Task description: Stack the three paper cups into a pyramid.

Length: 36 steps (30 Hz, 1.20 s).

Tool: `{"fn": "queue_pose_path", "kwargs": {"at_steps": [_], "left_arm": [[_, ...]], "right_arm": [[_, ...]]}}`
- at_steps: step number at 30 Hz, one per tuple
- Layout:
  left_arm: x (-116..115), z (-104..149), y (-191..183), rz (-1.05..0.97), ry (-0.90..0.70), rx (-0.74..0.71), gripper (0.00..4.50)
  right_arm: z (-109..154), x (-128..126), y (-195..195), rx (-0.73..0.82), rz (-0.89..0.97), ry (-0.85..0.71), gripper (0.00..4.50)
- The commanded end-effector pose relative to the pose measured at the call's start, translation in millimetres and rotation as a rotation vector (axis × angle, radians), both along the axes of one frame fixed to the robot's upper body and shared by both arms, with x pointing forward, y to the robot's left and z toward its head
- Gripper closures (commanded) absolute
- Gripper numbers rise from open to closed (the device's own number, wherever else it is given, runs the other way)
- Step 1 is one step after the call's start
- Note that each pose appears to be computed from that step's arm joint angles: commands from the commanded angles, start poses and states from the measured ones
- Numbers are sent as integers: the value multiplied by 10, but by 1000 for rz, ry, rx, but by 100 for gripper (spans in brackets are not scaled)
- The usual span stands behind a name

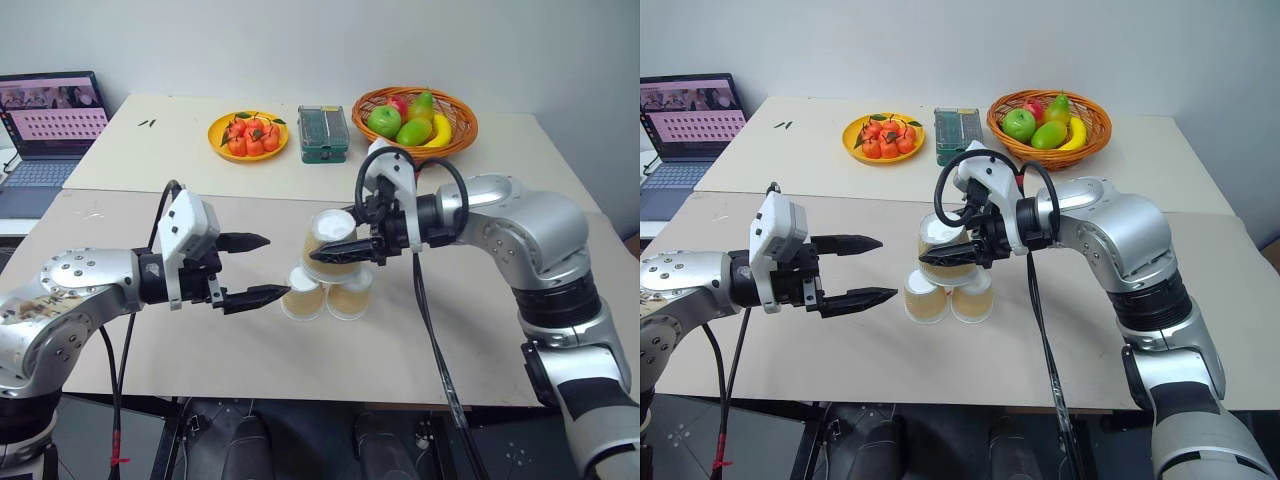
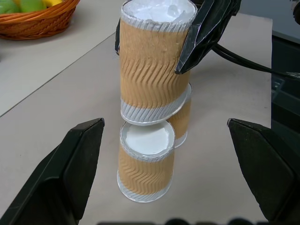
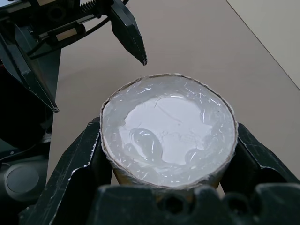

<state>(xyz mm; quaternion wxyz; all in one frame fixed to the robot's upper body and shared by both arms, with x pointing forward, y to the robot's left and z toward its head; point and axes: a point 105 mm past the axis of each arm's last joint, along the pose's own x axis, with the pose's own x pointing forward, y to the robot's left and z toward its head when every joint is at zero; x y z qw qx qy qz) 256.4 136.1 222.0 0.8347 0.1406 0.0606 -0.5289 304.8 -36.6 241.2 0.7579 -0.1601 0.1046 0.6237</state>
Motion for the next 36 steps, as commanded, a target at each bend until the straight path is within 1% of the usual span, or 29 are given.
{"fn": "queue_pose_path", "kwargs": {"at_steps": [1, 7, 9, 11, 12, 30, 34, 36], "left_arm": [[-6, 69, 20, -1, -39, 8, 0], [17, 47, 49, 1, -37, 11, 0], [23, 41, 57, 1, -39, 14, 0], [25, 38, 62, 1, -40, 14, 0], [25, 37, 64, 1, -40, 15, 0], [47, 12, 69, 3, -38, 13, 0], [48, -8, 63, -2, -37, 23, 0], [61, -10, 57, -4, -38, 21, 0]], "right_arm": [[66, -13, -22, 7, 8, -48, 171], [39, -20, -33, 5, 8, -43, 171], [30, -26, -35, 4, 11, -41, 74], [29, -24, -36, 4, 11, -43, 20], [29, -22, -38, 3, 10, -44, 10], [131, 8, -77, 11, -5, -69, 10], [159, 0, -86, 11, -3, -70, 10], [186, -45, -94, 11, 16, -68, 10]]}}
